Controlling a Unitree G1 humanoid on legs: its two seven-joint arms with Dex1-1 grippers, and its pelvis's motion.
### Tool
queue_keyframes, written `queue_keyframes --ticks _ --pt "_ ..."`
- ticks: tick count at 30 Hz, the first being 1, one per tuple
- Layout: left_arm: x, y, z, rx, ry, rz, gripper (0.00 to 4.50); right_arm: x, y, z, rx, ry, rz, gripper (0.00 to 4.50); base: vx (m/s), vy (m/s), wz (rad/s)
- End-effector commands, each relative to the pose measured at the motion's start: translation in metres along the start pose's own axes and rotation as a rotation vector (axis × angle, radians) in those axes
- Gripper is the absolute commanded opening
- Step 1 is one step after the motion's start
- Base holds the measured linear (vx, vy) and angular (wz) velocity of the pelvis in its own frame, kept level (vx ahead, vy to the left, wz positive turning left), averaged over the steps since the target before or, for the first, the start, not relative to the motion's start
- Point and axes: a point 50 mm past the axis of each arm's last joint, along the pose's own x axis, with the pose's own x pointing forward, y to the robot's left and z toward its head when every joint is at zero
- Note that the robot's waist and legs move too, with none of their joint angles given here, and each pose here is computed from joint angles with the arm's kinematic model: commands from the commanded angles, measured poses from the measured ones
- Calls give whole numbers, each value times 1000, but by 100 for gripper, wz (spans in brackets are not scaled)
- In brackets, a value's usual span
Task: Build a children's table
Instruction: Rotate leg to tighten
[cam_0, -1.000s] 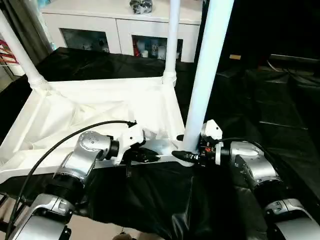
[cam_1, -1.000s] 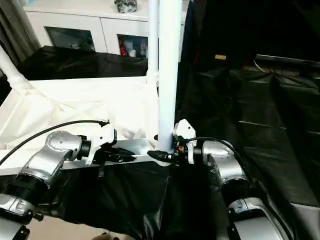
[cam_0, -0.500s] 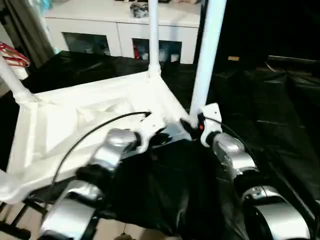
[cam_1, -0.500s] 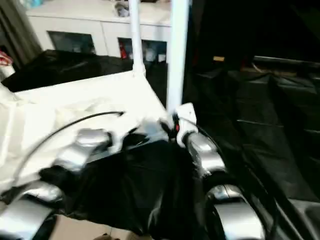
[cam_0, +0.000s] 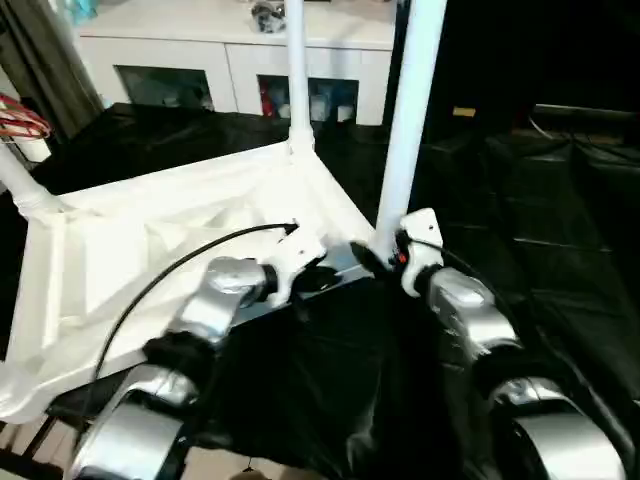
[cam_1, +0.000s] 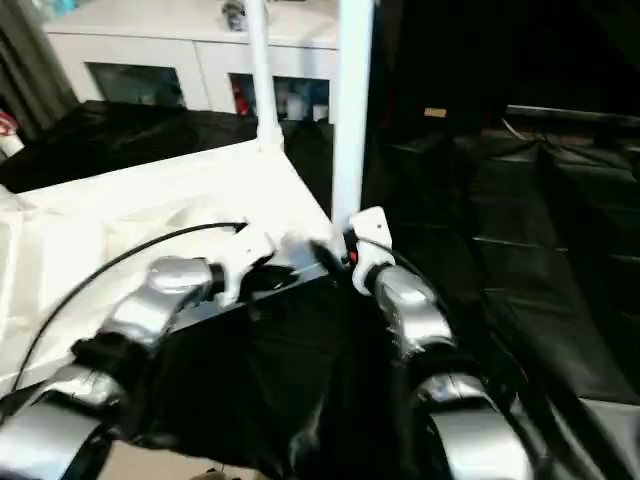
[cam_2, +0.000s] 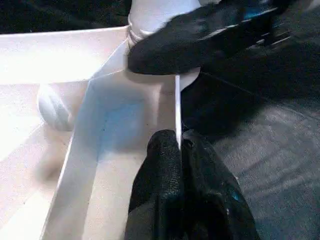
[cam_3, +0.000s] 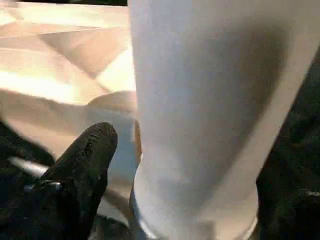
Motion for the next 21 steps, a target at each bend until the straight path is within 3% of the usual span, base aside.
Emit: queue_keyframes --ticks 1,11,13,21 --pt "7 -11 18 60 -107 -108 0 7 28 -9 -10 47 230 404 0 0 0" --pt "-18 -10 5 74 -56 -217 0 -26 30 -11 -57 99 565 404 0 0 0" --pt "-20 -10 4 74 -50 -222 0 -28 30 -11 -59 111 591 370 0 0 0" --pt "-26 -10 5 72 -51 -249 0 -31 34 -12 -91 175 665 316 0 0 0"
